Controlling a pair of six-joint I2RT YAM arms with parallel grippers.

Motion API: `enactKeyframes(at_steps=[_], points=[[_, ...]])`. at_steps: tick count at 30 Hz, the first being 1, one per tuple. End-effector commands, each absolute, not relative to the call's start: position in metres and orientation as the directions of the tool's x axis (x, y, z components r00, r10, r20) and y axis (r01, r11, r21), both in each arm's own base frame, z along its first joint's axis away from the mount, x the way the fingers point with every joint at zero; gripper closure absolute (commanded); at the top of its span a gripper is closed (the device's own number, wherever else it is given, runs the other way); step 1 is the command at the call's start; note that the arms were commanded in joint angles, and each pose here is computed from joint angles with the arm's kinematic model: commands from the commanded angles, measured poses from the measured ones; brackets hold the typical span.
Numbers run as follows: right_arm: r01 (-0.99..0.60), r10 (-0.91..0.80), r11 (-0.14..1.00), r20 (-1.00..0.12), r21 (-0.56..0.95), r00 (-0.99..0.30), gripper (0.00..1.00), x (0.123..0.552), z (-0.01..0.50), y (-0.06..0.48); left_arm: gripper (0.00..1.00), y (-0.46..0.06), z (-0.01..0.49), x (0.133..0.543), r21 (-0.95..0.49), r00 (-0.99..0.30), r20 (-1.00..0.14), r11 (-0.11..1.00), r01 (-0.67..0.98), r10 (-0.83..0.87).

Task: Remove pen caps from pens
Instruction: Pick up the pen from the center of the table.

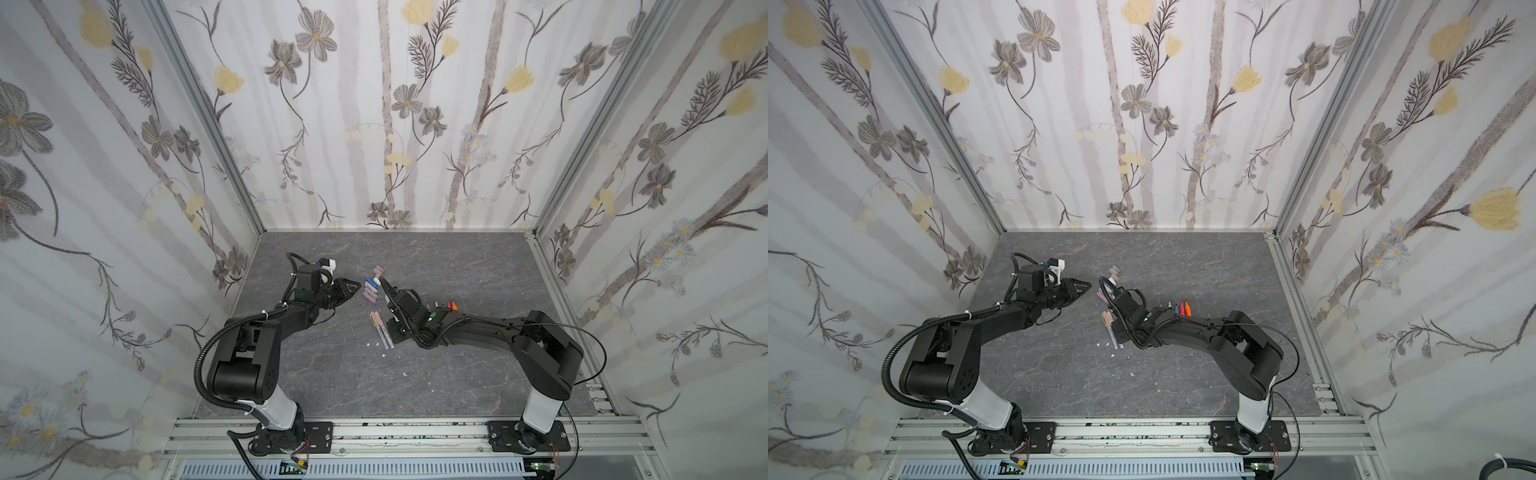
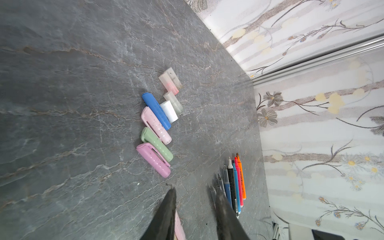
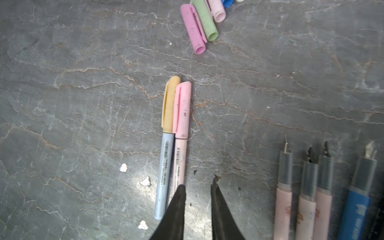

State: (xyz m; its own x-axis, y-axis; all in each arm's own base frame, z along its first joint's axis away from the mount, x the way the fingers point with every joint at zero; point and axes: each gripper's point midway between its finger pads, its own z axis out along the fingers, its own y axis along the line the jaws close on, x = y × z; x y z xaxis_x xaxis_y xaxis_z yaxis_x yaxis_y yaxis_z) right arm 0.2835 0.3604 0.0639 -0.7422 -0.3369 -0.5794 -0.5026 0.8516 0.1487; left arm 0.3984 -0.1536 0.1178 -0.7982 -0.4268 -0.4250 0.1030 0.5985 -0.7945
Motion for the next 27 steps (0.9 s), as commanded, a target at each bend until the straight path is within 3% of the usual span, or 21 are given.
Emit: enactKeyframes(at_steps=[1,27], points=[[-0.528,-0.352,0.833,-0.576,0.168,-0.738,0.77,0.282,0.062,0.373,0.68,-0.151,0.115,0.394,-0.779,-0.802,-0.433,0.619,0.103,-0.412],[-0.533,-0.434,0.842,-0.491,0.075,-0.755,0.77,0.279,0.018,0.376,0.67,-0.151,0.115,0.392,-0.778,-0.804,-0.433,0.619,0.106,-0.407]])
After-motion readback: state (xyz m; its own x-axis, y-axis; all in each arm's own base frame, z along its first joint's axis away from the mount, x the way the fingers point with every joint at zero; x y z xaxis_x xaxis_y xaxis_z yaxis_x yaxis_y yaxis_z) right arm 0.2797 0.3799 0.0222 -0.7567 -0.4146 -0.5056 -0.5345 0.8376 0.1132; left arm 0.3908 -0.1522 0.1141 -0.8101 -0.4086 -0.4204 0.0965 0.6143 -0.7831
